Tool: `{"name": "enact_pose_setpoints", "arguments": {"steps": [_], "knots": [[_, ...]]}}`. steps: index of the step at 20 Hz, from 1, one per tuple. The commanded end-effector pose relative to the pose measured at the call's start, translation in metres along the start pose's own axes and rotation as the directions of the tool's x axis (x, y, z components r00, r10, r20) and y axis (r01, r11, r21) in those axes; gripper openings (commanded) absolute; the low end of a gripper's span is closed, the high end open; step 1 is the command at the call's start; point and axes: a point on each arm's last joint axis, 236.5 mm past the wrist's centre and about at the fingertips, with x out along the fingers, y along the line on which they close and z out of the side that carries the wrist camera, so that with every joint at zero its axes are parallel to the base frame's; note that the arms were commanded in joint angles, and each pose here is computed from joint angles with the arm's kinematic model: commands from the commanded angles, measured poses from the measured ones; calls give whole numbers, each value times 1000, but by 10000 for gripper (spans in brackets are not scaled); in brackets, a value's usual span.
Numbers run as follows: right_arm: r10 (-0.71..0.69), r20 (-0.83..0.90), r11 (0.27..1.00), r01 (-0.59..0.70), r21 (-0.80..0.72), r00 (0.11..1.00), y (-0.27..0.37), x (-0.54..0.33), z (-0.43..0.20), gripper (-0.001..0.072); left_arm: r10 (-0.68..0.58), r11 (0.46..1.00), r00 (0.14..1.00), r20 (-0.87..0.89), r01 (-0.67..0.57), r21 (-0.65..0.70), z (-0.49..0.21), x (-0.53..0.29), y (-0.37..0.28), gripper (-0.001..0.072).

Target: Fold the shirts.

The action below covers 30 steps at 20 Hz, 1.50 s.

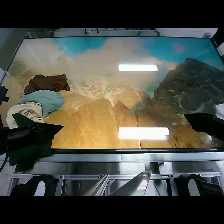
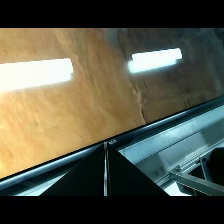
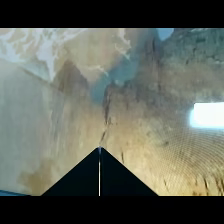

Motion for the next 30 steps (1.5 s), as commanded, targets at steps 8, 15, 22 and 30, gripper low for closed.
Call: {"name": "enact_pose_setpoints", "arguments": {"steps": [8, 15, 22, 30], "knots": [[1, 0, 1000, -1, 0, 1000, 0, 0, 0, 18, 1, 1000, 1000, 0, -1, 0, 0, 0, 0, 9], [1, 1, 1000, -1, 1, 1000, 0, 0, 0, 18, 22, 1000, 997, 78, -22, -1, 18, -1, 5, 9], [127, 56, 988, -131, 75, 990, 28, 2, 16, 20, 526, 838, 844, 102, -535, 109, 133, -28, 144, 10], [119, -20, 982, -115, 153, 993, 10, 26, 11, 19, 633, 774, 731, -256, -611, 167, 222, 66, 313, 715]]}}
